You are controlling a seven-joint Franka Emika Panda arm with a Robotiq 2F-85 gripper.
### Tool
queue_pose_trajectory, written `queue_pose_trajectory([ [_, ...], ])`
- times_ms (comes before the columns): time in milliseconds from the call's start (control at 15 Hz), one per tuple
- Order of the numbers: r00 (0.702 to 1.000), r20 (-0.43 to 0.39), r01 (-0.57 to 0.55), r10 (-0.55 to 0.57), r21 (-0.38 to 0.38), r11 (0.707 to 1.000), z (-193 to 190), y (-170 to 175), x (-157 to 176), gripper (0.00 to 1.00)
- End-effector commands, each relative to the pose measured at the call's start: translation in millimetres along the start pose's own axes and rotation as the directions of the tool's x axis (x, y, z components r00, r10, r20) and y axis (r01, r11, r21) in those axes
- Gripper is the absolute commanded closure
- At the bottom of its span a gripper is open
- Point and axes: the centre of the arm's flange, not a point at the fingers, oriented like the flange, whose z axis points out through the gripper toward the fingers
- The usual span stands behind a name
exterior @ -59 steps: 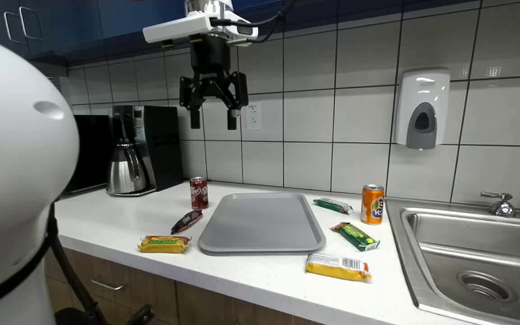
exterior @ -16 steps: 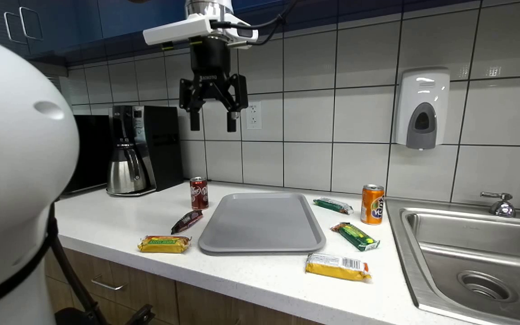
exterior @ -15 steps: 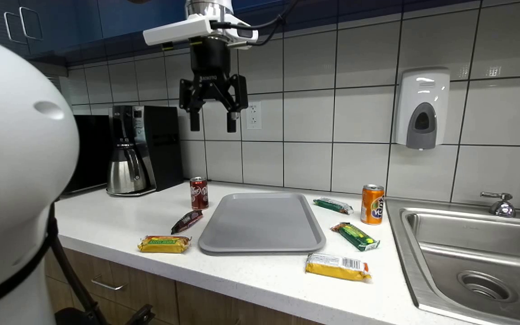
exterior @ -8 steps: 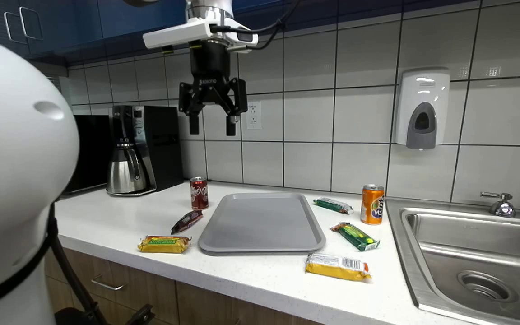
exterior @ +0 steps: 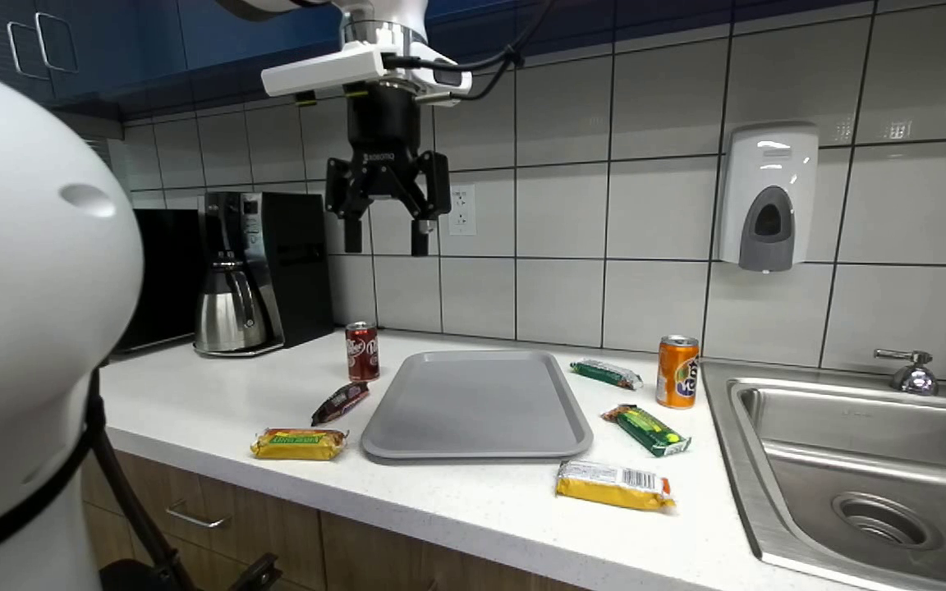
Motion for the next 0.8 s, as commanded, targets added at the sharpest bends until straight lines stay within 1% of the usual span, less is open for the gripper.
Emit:
queue_pose_trajectory([
  [0,1.0,0.001,-0.023,0.023,-0.009,1.0,3.0,5.8,-0.9,0.0],
  [733,0.999,0.011,-0.044,0.044,-0.003,0.999,8.7,15.8,-4.1,0.0],
])
